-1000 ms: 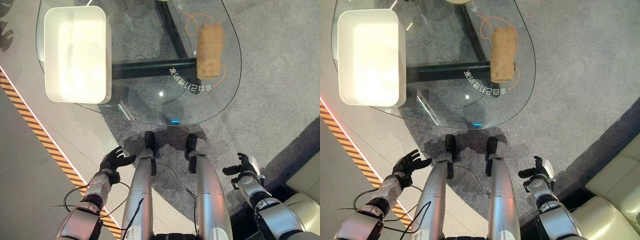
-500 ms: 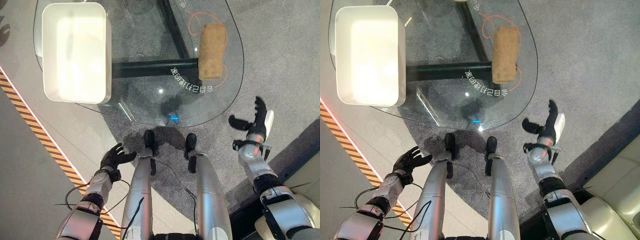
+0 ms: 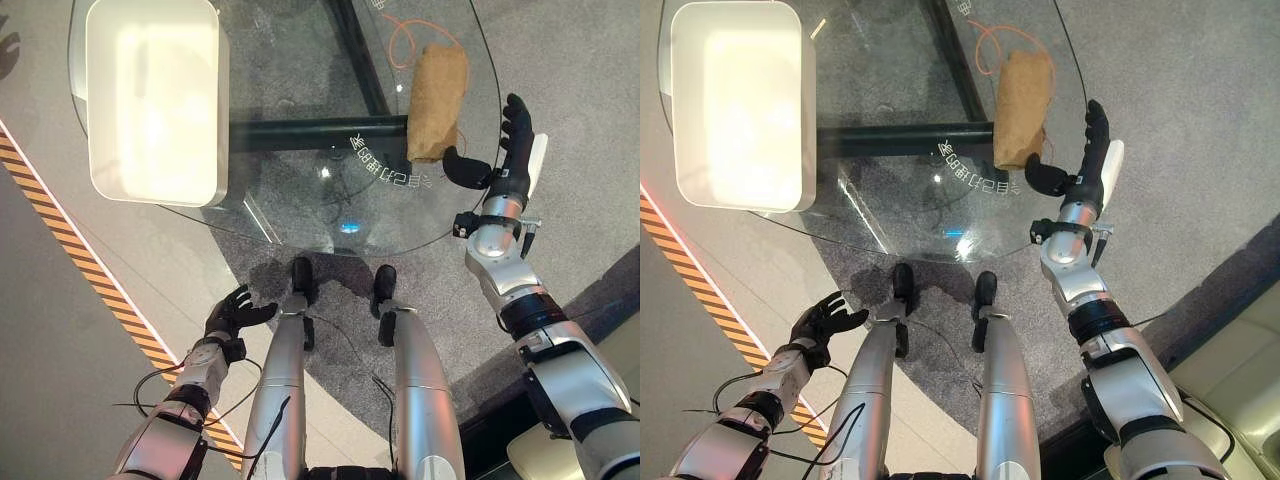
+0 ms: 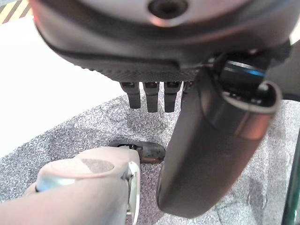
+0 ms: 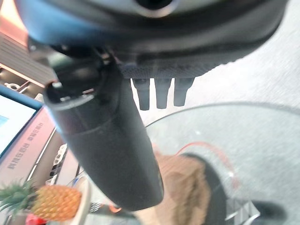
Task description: Wipe the table with a cloth and put it in the basket.
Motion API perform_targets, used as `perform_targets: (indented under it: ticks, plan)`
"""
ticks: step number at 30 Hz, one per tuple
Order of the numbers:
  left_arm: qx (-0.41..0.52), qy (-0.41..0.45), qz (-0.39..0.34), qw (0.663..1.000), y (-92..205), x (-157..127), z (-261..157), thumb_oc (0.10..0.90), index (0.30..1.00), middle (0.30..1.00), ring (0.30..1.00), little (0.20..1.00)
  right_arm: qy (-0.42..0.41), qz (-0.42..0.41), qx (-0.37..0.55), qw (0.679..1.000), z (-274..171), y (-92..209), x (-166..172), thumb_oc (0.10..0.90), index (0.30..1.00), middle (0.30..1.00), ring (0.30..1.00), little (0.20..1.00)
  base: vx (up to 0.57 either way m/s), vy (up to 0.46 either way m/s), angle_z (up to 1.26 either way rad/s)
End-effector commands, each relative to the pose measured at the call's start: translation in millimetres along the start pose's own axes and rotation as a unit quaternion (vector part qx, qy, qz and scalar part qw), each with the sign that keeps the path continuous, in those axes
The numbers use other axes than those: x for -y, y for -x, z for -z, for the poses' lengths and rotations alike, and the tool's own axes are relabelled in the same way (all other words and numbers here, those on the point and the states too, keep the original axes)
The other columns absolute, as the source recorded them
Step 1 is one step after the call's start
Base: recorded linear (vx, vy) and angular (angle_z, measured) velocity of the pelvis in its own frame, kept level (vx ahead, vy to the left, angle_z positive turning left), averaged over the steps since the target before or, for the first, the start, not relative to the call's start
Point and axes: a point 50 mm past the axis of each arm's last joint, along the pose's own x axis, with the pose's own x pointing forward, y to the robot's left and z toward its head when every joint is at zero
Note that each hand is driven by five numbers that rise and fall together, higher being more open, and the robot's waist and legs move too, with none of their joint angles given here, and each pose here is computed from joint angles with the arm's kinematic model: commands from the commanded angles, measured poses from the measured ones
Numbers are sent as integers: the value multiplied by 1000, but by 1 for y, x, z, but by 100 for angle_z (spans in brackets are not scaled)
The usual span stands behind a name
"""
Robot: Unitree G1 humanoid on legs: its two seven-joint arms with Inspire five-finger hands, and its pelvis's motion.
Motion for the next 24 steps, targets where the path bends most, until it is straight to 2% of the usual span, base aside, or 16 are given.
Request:
perform_targets:
  ticks: [1, 7, 11, 24]
  plan:
    - [-18, 9, -14, 1000, 5, -6, 17, 800, 900, 900, 900, 900, -52, 8, 33, 998, -33, -14, 3, 800, 900, 900, 900, 900, 0, 0, 0]
    - [-22, 7, -6, 1000, 5, -2, 20, 800, 900, 900, 900, 900, -61, -3, 13, 998, -41, -13, -12, 800, 900, 900, 900, 900, 0, 0, 0]
    - [-27, 4, -1, 1000, 6, 3, 24, 800, 900, 900, 900, 900, -58, 4, -33, 998, -36, -12, -21, 800, 900, 900, 900, 900, 8, 7, 1]
    - [-37, -2, 13, 999, 9, 14, 34, 800, 900, 900, 900, 900, 37, 48, -73, 995, -26, -13, -25, 800, 900, 900, 900, 900, 1, 1, 0]
